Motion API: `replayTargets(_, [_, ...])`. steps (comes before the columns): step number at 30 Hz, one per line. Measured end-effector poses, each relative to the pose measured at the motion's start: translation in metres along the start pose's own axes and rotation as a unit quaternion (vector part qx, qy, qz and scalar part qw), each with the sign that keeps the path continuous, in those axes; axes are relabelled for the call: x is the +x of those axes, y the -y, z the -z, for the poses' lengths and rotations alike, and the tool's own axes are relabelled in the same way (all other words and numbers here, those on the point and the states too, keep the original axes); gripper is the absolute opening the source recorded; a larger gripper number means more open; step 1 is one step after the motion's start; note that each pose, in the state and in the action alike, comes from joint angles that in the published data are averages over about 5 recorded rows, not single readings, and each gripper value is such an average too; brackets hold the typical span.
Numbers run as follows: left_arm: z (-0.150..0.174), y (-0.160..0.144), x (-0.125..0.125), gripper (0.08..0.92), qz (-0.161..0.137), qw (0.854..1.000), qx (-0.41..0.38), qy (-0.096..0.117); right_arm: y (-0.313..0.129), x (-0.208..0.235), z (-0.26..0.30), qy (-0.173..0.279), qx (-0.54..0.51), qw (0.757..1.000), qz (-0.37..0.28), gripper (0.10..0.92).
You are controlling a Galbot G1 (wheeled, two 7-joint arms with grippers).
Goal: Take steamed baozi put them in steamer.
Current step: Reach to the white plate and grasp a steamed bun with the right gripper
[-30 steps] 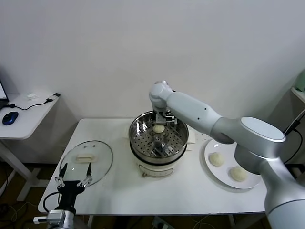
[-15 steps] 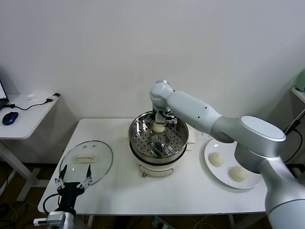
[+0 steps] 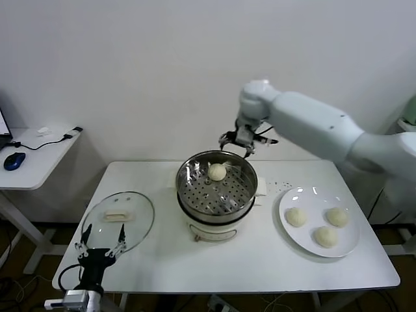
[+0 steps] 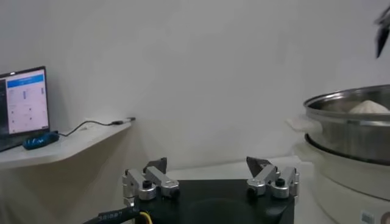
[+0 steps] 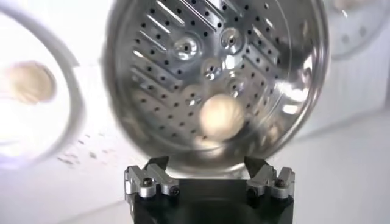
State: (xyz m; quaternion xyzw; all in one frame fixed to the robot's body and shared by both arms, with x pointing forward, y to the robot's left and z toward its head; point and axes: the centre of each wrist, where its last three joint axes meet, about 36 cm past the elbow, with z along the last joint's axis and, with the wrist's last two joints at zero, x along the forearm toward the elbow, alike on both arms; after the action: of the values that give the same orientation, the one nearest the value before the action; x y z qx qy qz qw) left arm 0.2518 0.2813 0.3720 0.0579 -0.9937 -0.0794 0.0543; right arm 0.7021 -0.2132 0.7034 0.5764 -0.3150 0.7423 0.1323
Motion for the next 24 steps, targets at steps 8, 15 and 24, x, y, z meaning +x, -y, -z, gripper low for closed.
replayTargets(8, [0.008, 0.001, 0.003, 0.823, 0.003, 1.000, 0.013, 0.004, -0.115, -0.004, -0.048, 0.018, -0.267, 0.963, 0.022, 0.823])
replayTargets(15, [0.014, 0.004, 0.009, 0.823, 0.000, 1.000, 0.023, 0.005, -0.192, -0.051, -0.056, 0.039, -0.399, 0.914, 0.064, 0.823])
replayTargets(24, [0.012, 0.004, 0.013, 0.823, 0.000, 1.000, 0.023, 0.000, -0.240, -0.118, -0.050, 0.041, -0.456, 0.884, 0.092, 0.823])
